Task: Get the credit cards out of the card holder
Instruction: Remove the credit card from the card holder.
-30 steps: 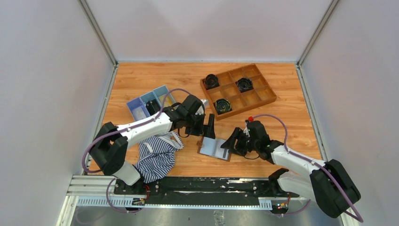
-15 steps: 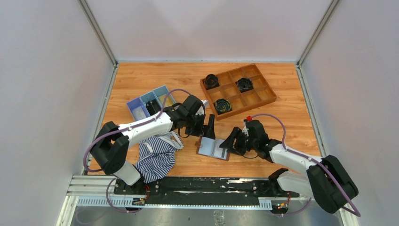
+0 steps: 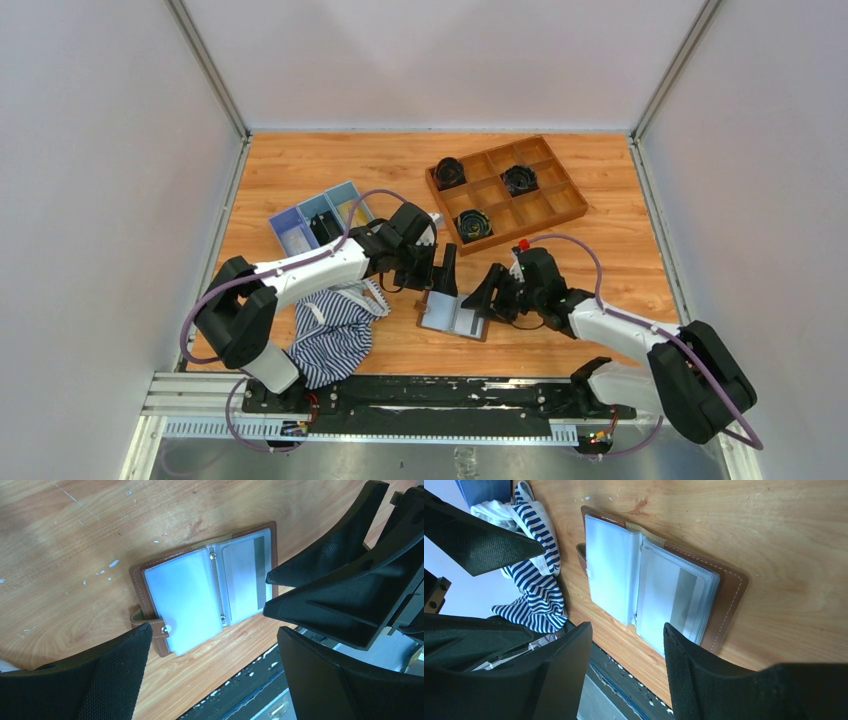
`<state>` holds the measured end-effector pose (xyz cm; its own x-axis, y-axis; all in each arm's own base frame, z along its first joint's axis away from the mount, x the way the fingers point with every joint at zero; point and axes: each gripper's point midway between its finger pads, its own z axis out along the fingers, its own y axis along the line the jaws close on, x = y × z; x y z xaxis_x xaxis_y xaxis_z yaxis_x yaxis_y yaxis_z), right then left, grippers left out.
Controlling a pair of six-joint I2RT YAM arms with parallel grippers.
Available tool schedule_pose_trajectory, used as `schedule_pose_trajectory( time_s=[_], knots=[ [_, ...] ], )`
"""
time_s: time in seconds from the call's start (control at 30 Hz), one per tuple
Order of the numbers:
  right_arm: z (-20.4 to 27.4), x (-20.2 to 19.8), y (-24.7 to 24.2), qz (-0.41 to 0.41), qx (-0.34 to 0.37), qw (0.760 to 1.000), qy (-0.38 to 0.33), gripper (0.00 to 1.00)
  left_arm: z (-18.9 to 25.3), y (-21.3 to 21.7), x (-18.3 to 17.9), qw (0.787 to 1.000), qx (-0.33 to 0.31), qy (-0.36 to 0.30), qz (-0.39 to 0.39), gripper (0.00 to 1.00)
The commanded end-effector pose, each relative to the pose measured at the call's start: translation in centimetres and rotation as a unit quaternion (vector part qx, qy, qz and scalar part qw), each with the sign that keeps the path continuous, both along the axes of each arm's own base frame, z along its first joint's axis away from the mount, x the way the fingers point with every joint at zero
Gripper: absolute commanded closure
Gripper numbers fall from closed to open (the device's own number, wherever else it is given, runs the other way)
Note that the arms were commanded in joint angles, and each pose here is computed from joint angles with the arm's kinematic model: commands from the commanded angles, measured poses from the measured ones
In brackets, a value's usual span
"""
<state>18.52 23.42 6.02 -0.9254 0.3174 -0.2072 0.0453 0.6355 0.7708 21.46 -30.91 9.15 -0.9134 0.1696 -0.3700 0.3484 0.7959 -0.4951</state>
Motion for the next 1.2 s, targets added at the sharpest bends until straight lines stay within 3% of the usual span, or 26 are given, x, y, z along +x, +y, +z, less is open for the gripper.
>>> schedule_pose_trajectory(
  time_s=[0.0,0.4,1.17],
  knots=[
    [0.0,-0.4,0.2,0.011,-0.006,1.000,-0.003,0.42,0.3,-0.4,0.2,1.000,-0.002,-0.006,-0.008,0.01],
    [-1.7,-1.8,-1.9,-0.006,-0.044,0.999,0.004,0.42,0.1,-0.5,0.2,1.000,0.000,-0.005,-0.008,0.01],
    [-1.8,-1.5,-1.2,0.004,-0.035,0.999,0.007,0.42,-0.2,-0.4,0.1,1.000,0.000,-0.002,-0.005,0.01]
  ],
)
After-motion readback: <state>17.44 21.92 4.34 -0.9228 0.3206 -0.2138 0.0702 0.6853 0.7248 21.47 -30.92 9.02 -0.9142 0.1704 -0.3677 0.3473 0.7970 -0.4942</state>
